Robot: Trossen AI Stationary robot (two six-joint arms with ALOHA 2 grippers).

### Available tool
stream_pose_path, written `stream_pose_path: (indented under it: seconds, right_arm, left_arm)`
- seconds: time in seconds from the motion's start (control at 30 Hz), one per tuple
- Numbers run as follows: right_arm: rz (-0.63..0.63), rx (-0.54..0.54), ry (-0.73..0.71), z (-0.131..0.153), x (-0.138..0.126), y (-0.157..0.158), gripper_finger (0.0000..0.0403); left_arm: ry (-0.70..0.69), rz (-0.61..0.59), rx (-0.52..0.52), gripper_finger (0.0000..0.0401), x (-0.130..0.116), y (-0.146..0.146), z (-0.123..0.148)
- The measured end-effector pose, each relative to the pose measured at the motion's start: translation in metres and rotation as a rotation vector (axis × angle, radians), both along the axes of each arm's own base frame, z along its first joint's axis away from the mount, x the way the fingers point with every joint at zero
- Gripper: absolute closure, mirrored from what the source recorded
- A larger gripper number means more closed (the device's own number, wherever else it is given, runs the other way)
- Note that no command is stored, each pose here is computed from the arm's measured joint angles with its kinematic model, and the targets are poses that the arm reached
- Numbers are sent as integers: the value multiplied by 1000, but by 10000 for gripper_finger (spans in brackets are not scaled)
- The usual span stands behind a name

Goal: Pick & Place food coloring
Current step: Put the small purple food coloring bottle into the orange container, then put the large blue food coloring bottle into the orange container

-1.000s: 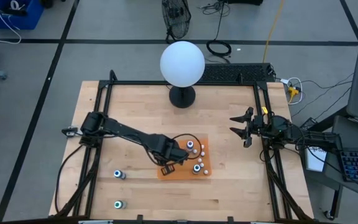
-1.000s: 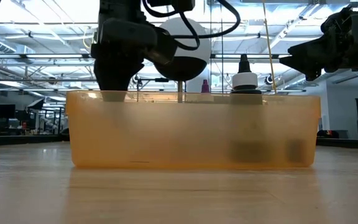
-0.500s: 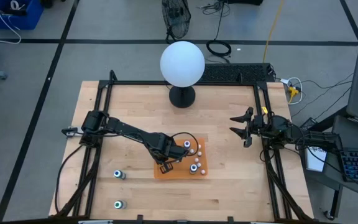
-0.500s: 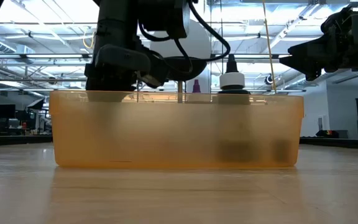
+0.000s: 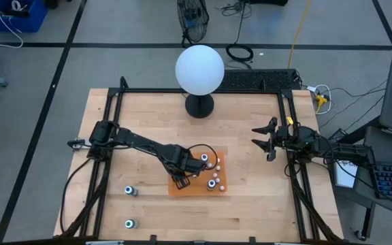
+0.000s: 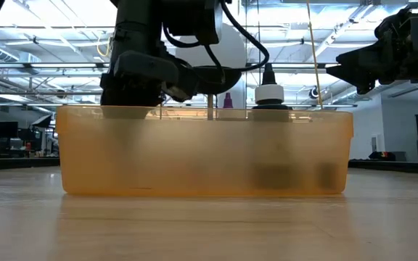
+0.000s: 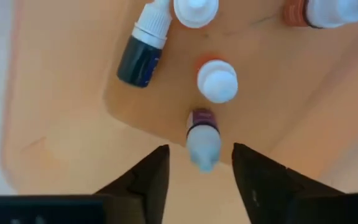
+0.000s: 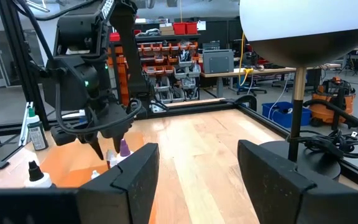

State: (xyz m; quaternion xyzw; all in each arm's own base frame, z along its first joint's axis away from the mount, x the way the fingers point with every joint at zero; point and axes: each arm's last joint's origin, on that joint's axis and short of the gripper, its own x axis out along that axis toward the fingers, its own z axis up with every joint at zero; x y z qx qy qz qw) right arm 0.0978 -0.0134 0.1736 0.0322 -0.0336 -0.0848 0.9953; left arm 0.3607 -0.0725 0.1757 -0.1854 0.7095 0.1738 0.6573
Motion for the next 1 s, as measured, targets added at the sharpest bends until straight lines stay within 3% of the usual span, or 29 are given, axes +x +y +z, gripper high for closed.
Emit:
stream_pose_path:
  seconds: [0.27,0.47,0.67,0.77,0.83,1.0]
  right_arm:
    - [0,0,0,0,0,0,195]
    - [0,0,0,0,0,0,195]
    - [0,0,0,0,0,0,195]
    - [0,0,1,0,0,0,195]
    - [0,0,0,0,0,0,195]
    - [-1,0,0,0,0,0,195]
  left_arm:
    - [17,-24,101,204,5,1,42]
    - [93,8,163,215,-18,-22,68]
    - [-16,236,159,218,-61,-44,90]
    - [-87,347,82,212,-82,-56,97]
    - [-66,406,55,207,-95,-62,98]
    - [71,571,108,192,-132,-73,94]
